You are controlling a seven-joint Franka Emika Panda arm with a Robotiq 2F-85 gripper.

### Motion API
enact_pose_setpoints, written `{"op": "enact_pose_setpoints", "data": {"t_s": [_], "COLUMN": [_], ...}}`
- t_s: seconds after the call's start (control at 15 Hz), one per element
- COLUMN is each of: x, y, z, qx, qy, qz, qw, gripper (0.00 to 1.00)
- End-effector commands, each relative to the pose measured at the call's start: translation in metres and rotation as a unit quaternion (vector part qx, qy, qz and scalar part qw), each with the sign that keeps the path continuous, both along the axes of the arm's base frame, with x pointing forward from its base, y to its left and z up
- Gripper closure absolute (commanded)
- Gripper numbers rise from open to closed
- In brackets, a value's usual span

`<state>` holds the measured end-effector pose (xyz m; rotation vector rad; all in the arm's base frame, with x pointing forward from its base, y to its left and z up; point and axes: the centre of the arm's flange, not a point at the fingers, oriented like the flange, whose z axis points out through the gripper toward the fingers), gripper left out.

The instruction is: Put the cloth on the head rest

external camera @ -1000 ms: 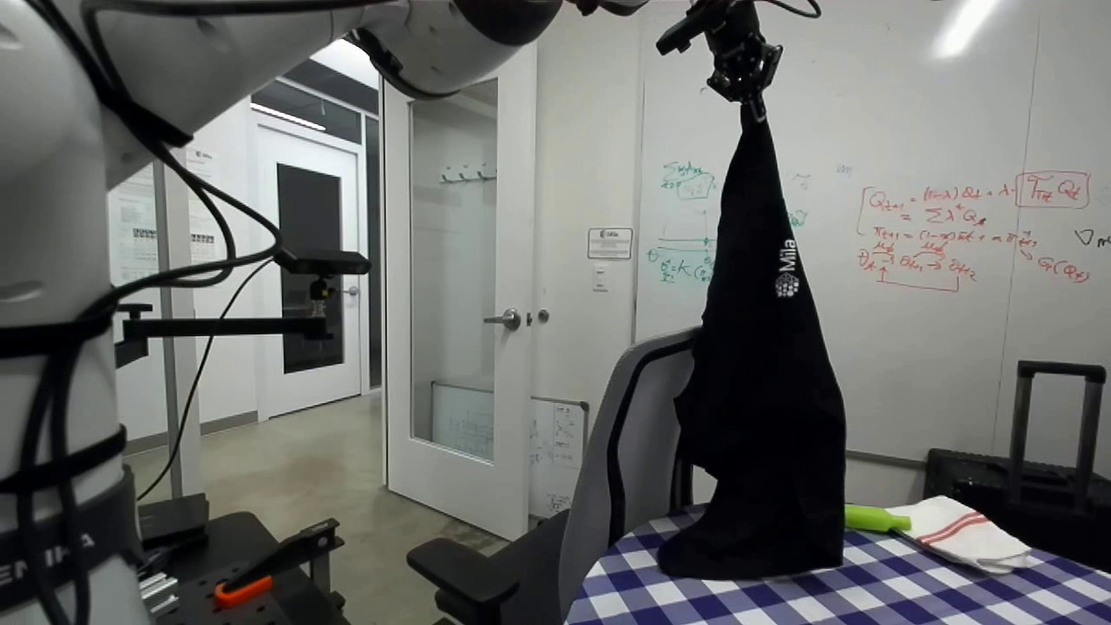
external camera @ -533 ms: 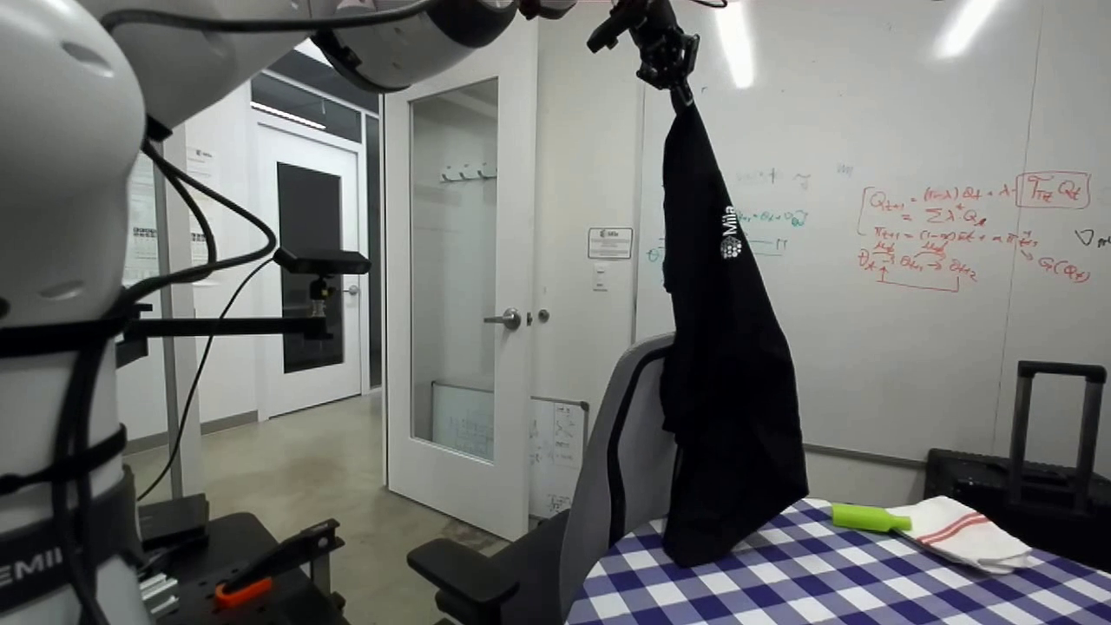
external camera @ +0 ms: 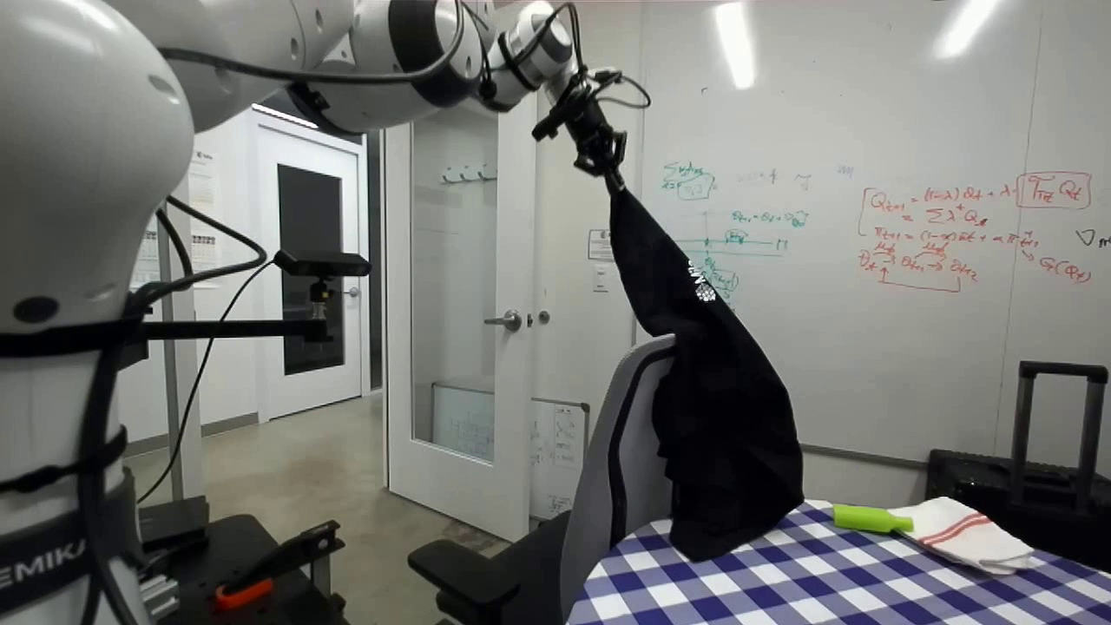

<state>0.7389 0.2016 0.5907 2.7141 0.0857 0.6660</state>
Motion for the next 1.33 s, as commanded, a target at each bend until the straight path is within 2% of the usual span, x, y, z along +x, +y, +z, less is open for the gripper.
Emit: {"op": "enact_pose_setpoints", "data": {"t_s": [0.0, 0.2, 0.27, 0.33, 0.6, 0.67, 0.8, 1.0, 1.27], "x": [0.064, 0.084, 0.087, 0.084, 0.064, 0.059, 0.054, 0.051, 0.049], "y": [0.026, 0.029, 0.034, 0.033, 0.032, 0.031, 0.03, 0.026, 0.018], "z": [-0.072, -0.162, -0.179, -0.21, -0.294, -0.306, -0.323, -0.315, -0.268], "qx": [-0.054, -0.074, -0.078, -0.082, -0.102, -0.104, -0.105, -0.094, -0.061], "qy": [0.073, 0.142, 0.161, 0.185, 0.257, 0.274, 0.292, 0.296, 0.268], "qz": [0.032, 0.045, 0.049, 0.053, 0.062, 0.07, 0.076, 0.085, 0.086], "qw": [0.9953, 0.9861, 0.9827, 0.9778, 0.9589, 0.9535, 0.9477, 0.9468, 0.9576], "gripper": [0.98, 0.98, 0.98, 0.98, 0.96, 0.71, 0.67, 0.45, 0.15]}}
